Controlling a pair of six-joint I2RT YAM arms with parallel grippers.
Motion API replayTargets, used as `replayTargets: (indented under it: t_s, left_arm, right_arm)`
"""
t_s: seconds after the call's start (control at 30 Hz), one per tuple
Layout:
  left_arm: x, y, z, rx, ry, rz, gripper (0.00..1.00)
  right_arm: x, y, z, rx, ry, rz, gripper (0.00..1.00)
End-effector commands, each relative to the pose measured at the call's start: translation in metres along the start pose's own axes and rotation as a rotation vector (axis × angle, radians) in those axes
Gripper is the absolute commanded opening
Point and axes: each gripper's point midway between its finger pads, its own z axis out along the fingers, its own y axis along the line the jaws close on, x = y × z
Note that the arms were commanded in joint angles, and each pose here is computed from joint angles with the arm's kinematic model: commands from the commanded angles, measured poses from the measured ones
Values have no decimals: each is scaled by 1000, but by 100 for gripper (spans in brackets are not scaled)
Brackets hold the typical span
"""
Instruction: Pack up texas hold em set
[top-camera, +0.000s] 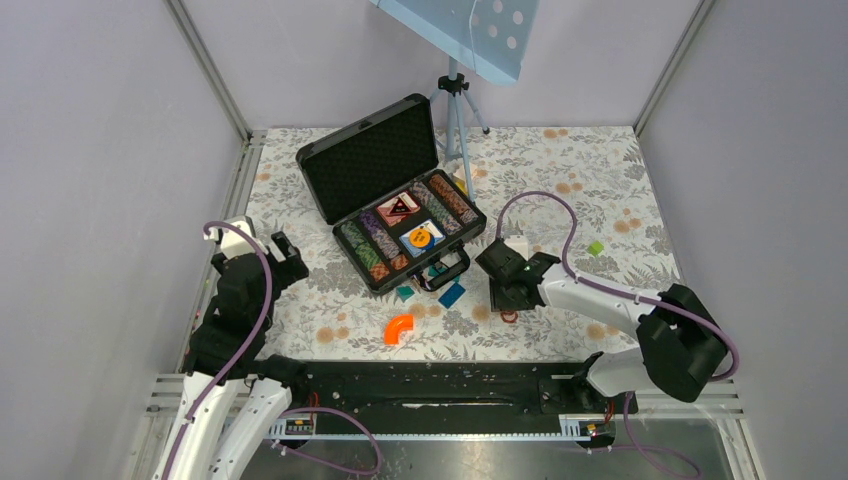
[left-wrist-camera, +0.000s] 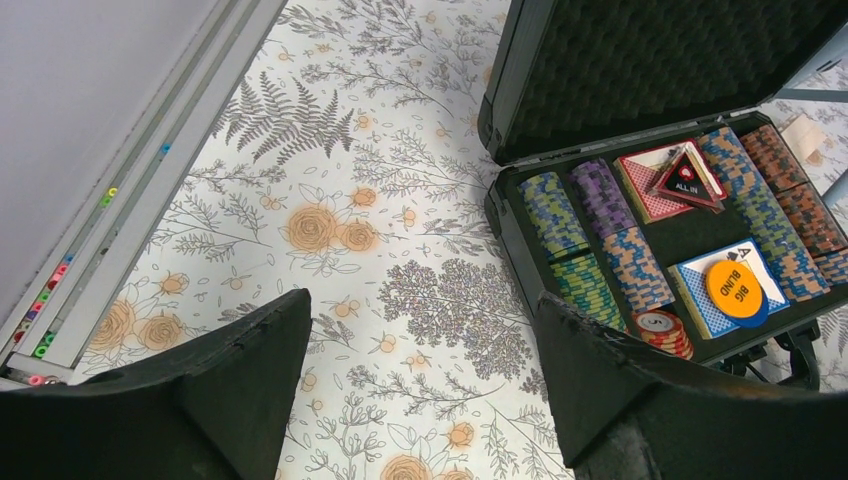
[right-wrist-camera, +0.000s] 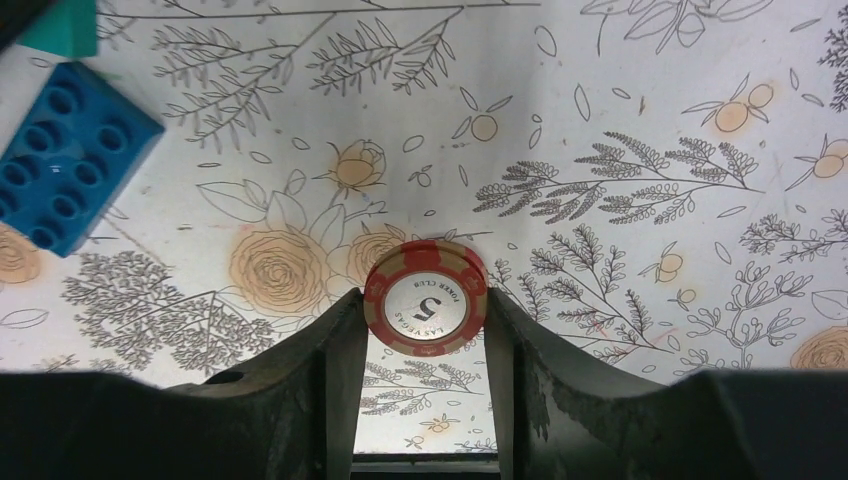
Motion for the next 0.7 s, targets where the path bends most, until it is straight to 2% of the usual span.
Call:
replayTargets:
  t_s: [0.0, 0.23, 0.37, 0.67]
  left_arm:
    - [-13, -11, -5, 54, -21, -16, 81]
    - [-11, -38, -4, 155, 48, -74, 82]
    - [-4, -66, 1, 252, 140, -111, 82]
    - [36, -149, -1, 627, 403, -294, 81]
  right_arm:
    - [-19, 0, -17, -17, -59, -11, 0]
    - [-22, 1, -34, -58, -66, -49, 0]
    - [-22, 1, -49, -82, -52, -87, 0]
    - [-30, 16, -92, -150, -71, -189, 0]
